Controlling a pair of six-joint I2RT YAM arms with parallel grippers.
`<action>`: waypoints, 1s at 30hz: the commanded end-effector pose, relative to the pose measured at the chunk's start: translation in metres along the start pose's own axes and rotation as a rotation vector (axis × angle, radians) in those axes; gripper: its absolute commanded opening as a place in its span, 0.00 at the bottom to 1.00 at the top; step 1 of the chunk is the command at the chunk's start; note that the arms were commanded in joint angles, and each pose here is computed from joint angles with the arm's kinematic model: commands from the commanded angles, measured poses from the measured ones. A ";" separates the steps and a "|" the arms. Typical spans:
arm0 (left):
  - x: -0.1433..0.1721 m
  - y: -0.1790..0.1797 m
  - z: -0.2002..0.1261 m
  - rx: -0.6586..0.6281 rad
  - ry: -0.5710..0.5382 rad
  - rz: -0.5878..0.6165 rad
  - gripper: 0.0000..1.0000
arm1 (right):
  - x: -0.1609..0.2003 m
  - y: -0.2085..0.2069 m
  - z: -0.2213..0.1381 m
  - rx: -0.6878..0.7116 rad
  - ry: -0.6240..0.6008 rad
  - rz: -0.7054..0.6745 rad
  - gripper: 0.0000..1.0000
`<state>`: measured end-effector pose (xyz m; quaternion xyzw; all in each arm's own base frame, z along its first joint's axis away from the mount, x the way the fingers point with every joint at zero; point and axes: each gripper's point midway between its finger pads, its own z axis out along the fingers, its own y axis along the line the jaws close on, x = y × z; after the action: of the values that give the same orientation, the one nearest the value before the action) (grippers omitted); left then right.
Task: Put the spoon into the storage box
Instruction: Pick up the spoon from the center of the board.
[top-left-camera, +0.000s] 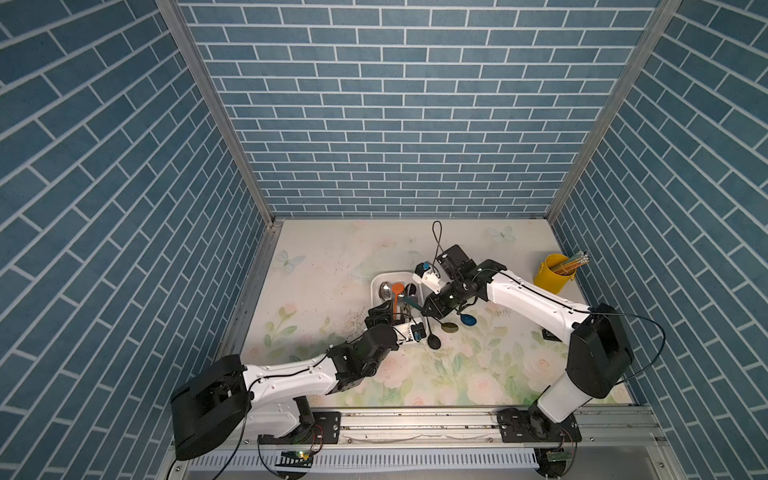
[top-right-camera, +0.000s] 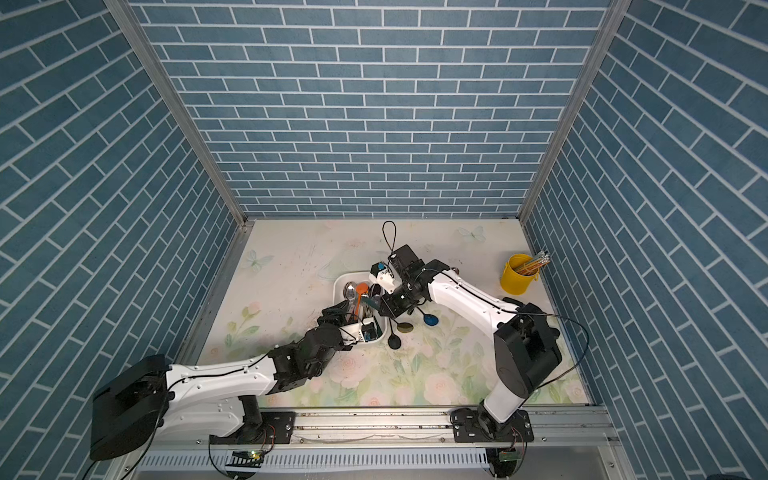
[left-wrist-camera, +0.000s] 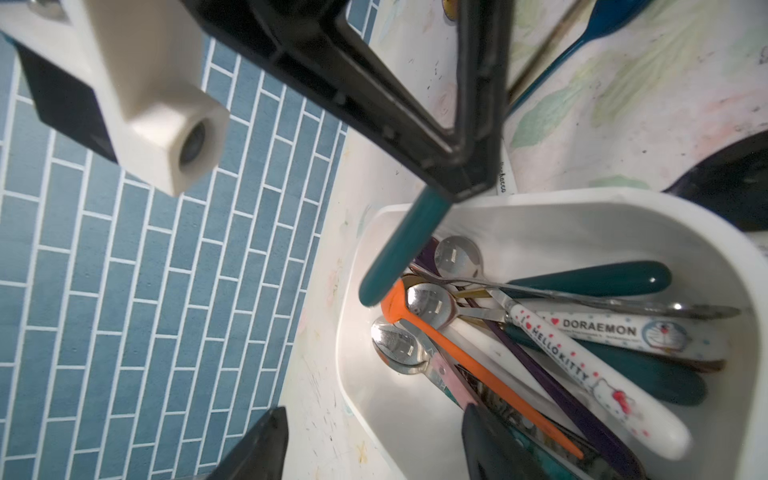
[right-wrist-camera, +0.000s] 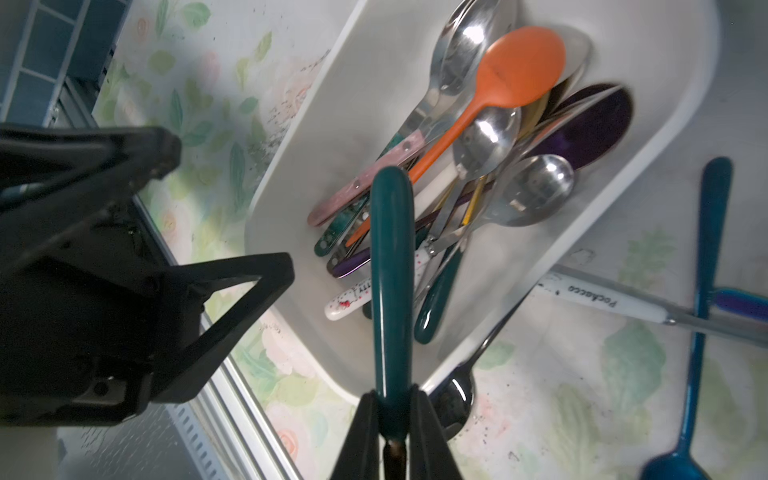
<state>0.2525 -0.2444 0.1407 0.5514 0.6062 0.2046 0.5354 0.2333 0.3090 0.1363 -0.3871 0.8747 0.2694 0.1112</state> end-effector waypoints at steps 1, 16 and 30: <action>-0.009 0.005 -0.004 -0.043 -0.035 0.102 0.73 | -0.001 0.020 -0.008 -0.047 0.015 -0.052 0.00; -0.008 -0.018 -0.012 0.023 -0.064 0.120 0.77 | 0.014 0.065 0.009 -0.104 0.146 -0.140 0.00; -0.010 -0.030 -0.012 0.067 -0.066 0.132 0.63 | 0.014 0.089 0.006 -0.125 0.175 -0.242 0.00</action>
<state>0.2283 -0.2539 0.1260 0.5810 0.5844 0.1840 0.5358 0.1753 0.3445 0.1515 -0.4917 0.8299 0.2574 0.0576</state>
